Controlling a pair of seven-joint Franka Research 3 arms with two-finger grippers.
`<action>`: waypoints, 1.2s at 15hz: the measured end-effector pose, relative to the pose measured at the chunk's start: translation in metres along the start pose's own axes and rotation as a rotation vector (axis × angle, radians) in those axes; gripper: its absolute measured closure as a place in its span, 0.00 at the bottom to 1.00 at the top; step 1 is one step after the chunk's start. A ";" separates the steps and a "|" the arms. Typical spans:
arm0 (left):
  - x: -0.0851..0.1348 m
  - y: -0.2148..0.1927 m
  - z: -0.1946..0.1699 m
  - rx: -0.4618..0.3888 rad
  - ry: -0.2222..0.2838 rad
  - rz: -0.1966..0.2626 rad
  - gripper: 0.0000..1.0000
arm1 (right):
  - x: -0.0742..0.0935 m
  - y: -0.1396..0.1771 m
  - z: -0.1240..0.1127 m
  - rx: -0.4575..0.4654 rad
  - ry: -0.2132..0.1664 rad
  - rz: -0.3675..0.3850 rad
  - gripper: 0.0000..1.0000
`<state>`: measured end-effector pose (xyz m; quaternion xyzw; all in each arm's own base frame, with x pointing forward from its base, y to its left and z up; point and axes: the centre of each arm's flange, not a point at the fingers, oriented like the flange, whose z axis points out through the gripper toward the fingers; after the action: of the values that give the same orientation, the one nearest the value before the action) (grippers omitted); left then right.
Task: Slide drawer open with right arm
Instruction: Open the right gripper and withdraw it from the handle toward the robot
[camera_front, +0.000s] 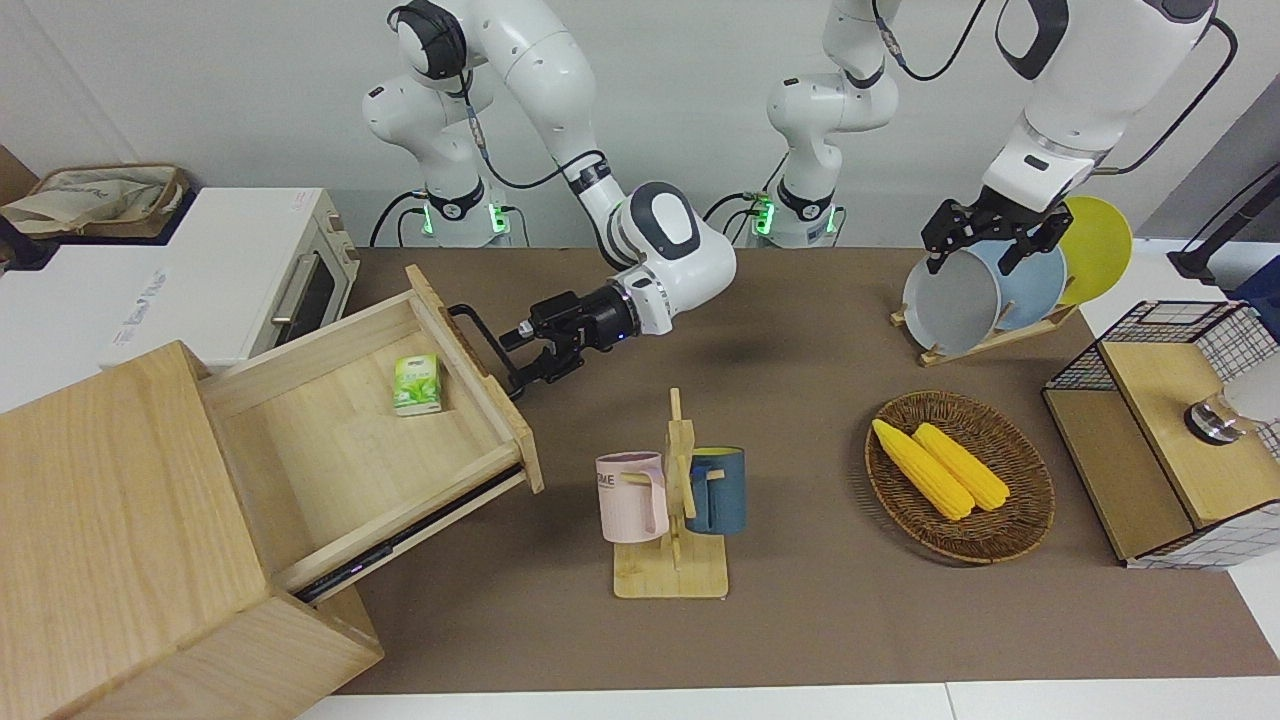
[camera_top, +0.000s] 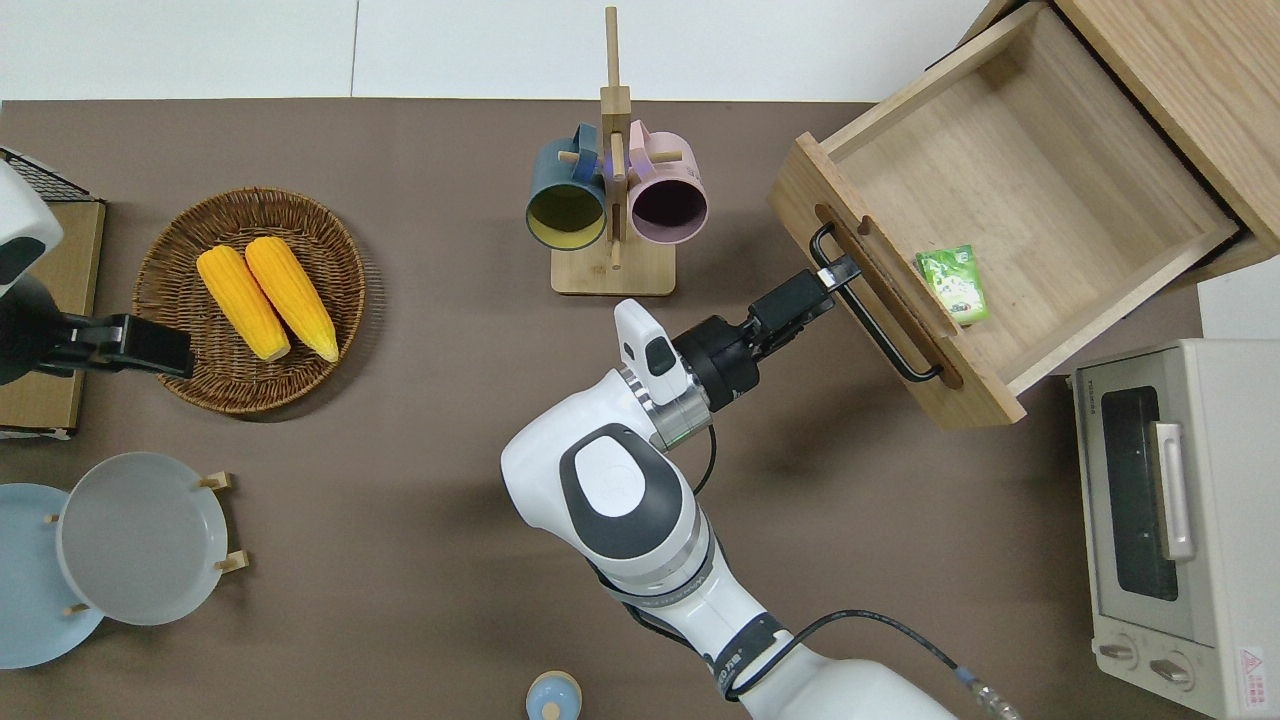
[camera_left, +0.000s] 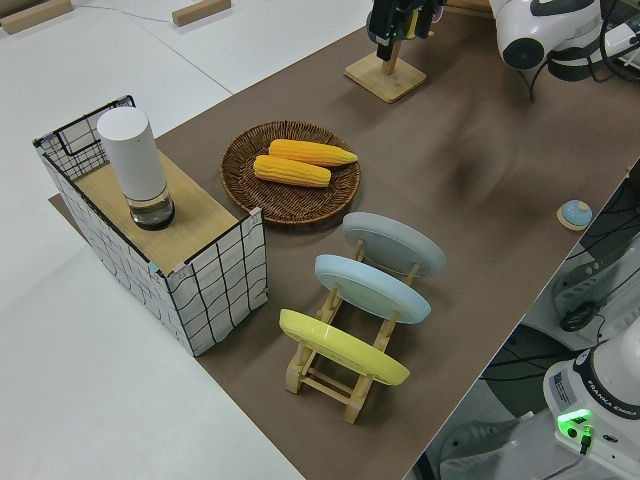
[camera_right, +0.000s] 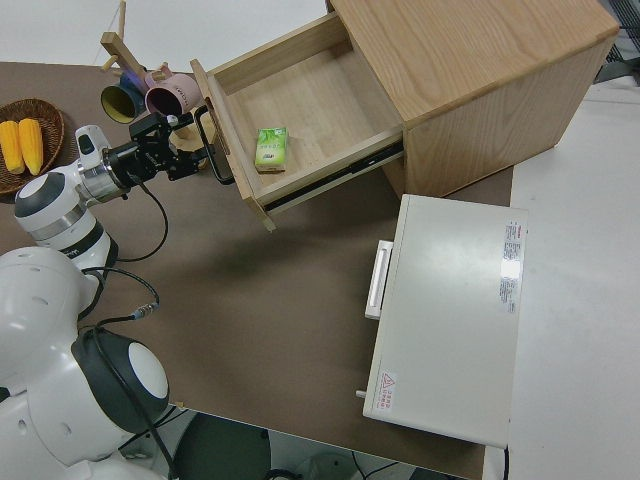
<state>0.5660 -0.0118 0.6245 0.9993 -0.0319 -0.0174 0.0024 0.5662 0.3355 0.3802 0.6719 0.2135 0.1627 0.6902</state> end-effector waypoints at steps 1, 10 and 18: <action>0.000 0.000 0.000 0.000 0.000 0.000 0.00 | 0.001 0.001 -0.002 0.000 0.002 0.003 0.01; 0.000 0.000 0.000 0.000 0.000 0.000 0.00 | 0.004 0.016 -0.044 0.054 0.038 0.039 0.02; 0.000 0.000 0.000 0.000 0.000 0.000 0.00 | 0.008 0.062 -0.071 0.323 -0.026 0.139 0.02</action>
<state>0.5660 -0.0118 0.6245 0.9993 -0.0319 -0.0174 0.0024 0.5408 0.4031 0.4408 0.7894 0.1809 0.1648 0.5630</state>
